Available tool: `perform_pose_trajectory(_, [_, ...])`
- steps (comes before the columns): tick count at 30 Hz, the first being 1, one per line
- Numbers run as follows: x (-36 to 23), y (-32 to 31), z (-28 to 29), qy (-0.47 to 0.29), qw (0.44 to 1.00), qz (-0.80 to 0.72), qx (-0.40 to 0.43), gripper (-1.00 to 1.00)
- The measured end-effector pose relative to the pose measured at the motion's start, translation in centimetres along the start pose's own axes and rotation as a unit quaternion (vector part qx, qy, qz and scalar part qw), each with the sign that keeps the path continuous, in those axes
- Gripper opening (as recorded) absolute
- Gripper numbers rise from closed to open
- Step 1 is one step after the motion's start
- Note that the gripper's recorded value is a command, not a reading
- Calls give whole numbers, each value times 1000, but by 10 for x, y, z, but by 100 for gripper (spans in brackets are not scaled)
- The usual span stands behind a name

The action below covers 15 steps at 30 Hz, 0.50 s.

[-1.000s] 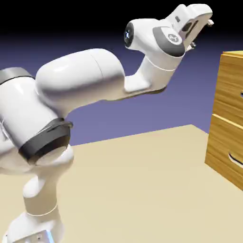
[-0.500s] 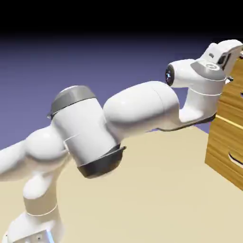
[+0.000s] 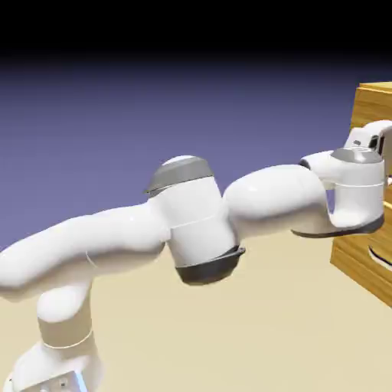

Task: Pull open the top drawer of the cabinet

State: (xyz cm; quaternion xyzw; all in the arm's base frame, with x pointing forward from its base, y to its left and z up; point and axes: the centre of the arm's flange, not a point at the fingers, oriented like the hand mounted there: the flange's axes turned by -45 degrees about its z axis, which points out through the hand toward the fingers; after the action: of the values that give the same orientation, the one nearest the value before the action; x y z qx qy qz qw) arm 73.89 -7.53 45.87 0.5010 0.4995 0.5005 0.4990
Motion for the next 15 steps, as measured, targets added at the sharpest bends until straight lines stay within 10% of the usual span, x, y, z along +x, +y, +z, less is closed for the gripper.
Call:
perform_pose_trajectory(2, [1,-1,10,0,1000,-1,0,0])
perform_pose_trajectory(3, [1,-1,14,0,1000,-1,-1,-100])
perform_pose_trajectory(15, [1,-1,-43,0,1000,-1,-1,-100])
